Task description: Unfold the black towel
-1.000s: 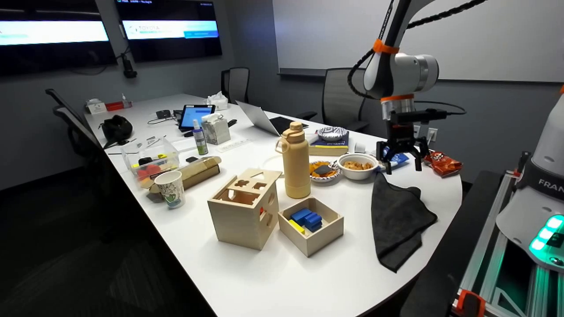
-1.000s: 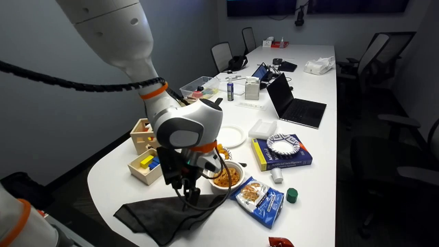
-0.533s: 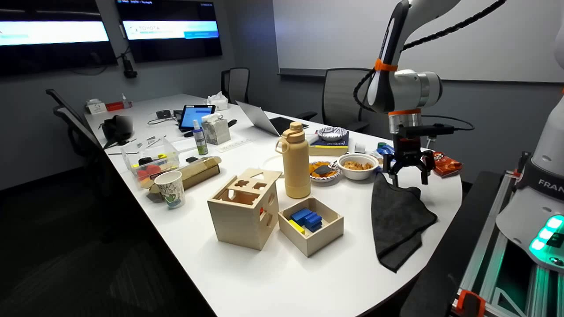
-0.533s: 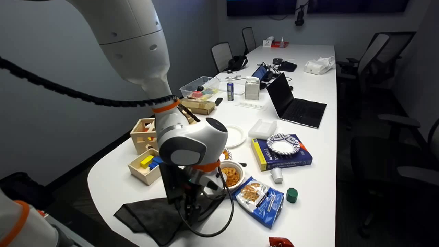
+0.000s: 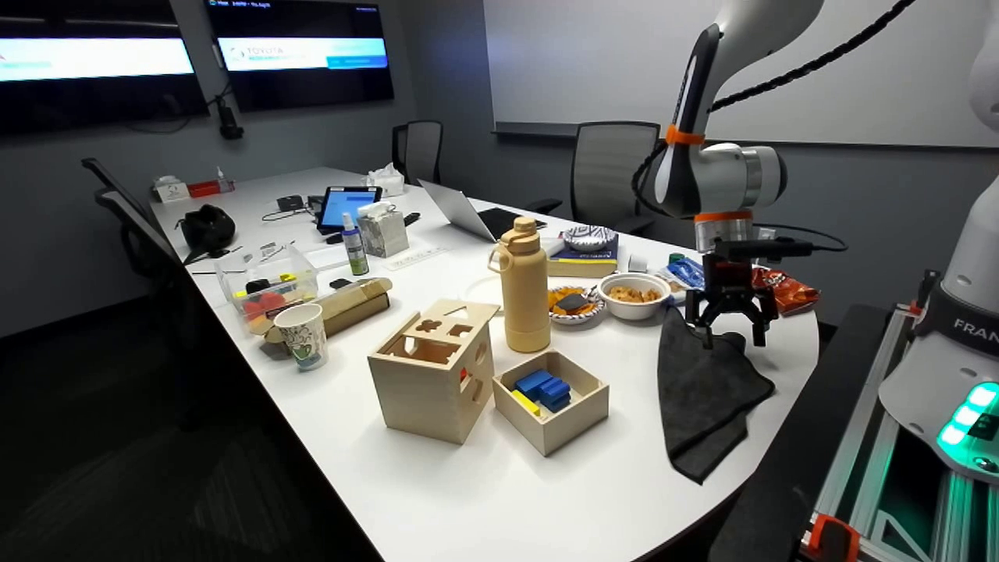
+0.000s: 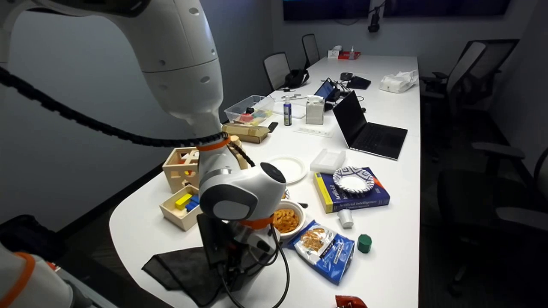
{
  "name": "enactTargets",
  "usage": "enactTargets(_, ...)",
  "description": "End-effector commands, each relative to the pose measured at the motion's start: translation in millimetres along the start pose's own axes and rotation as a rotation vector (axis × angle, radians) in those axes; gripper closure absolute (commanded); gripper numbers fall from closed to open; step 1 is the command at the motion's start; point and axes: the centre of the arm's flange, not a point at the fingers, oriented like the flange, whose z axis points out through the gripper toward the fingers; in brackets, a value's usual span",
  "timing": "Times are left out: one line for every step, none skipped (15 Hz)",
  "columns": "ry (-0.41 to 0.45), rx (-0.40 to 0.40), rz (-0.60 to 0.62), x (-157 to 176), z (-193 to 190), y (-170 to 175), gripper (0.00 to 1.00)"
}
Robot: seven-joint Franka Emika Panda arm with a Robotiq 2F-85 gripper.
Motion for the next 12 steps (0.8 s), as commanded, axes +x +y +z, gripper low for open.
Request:
enactTargets(-0.005,0.033,-0.013,-1,15,-3,0.0)
enactTargets(-0.006,0.036,-0.014,-2,19,-5,0.0)
enactTargets(-0.008,0.039,-0.016,-3,22,-6,0.0)
enactTargets(-0.005,0.043,-0.022,-4,26,-8,0.0)
enactTargets(0.0,0.045,-0.024,-5,29,-8,0.0)
enactTargets(0.01,0.047,-0.029,-5,32,-8,0.0)
enactTargets(0.022,0.048,-0.032,-5,35,-8,0.0)
enactTargets(0.031,0.052,-0.03,-5,38,-6,0.0)
enactTargets(0.041,0.054,-0.028,-5,40,-4,0.0)
enactTargets(0.049,0.056,-0.023,-5,43,-1,0.0)
enactTargets(0.054,0.057,-0.018,-5,45,1,0.0)
enactTargets(0.058,0.058,-0.015,-4,47,4,0.0)
